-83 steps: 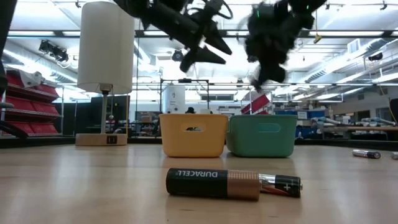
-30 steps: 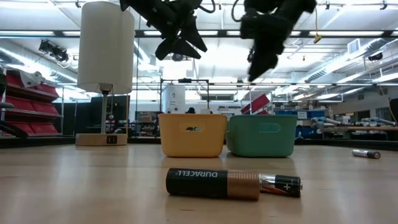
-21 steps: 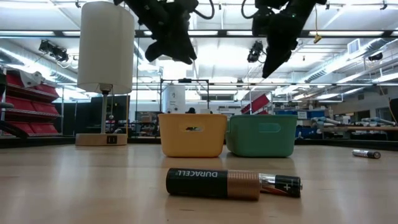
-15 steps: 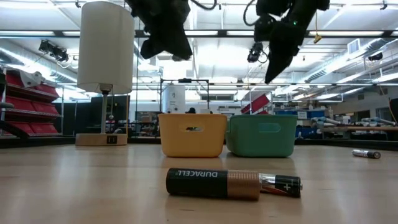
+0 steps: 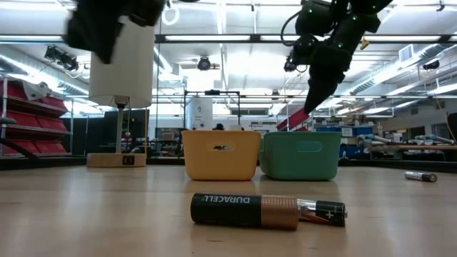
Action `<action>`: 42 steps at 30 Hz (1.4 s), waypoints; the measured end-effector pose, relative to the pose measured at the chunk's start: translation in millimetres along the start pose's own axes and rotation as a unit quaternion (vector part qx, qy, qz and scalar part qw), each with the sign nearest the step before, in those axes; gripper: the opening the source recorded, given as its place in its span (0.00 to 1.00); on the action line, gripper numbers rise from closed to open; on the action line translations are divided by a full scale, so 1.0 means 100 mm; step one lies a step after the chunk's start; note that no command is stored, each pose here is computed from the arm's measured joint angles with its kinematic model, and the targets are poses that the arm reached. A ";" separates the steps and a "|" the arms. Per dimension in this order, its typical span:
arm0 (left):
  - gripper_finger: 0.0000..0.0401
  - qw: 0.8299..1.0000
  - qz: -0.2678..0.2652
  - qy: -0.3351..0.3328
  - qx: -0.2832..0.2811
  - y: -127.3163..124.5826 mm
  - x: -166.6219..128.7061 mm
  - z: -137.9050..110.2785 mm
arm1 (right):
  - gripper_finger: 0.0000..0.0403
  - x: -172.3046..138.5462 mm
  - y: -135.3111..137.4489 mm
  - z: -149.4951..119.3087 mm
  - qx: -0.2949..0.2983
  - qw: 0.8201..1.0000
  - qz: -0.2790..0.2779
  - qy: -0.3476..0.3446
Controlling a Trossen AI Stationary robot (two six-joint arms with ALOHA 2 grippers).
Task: Sort batteries
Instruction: Put the black battery into the yellow bin
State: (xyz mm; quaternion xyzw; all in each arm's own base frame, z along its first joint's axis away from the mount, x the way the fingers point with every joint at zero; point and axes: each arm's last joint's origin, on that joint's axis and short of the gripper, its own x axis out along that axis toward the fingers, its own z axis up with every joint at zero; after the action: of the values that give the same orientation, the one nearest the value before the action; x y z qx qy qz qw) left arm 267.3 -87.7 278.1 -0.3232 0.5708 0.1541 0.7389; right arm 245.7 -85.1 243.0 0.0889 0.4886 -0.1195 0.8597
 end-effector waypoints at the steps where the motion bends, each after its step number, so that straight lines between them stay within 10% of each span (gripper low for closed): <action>1: 0.17 1.000 0.006 0.007 -0.005 -0.01 0.00 -0.05 | 0.46 0.03 0.01 -0.03 0.010 1.000 0.002 0.003; 9: 0.28 0.997 0.068 0.046 0.009 -0.08 0.04 -0.44 | 0.46 0.16 0.21 -0.24 0.042 0.998 0.032 0.041; 17: 0.44 0.966 0.185 0.148 -0.099 -0.02 0.35 -0.84 | 0.46 0.16 0.36 -0.19 0.108 0.993 0.048 0.016; 26: 0.47 0.990 0.101 0.078 -0.068 -0.23 0.56 -1.24 | 0.46 0.13 0.56 -0.03 0.201 0.973 0.094 -0.057; 34: 0.57 0.979 0.177 0.045 -0.093 -0.11 0.51 -1.46 | 0.46 0.13 0.66 -0.04 0.230 0.966 0.102 -0.056; 42: 0.78 0.950 0.142 0.171 -0.221 -0.06 0.77 -1.60 | 0.46 0.12 0.69 -0.02 0.273 0.954 0.109 -0.061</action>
State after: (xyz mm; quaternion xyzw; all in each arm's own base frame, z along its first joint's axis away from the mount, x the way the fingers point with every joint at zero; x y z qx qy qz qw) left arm 175.3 -207.2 184.7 -0.4151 0.6805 0.3222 0.5107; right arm 269.7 -20.4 233.9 0.3655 0.3710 -0.1587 0.8388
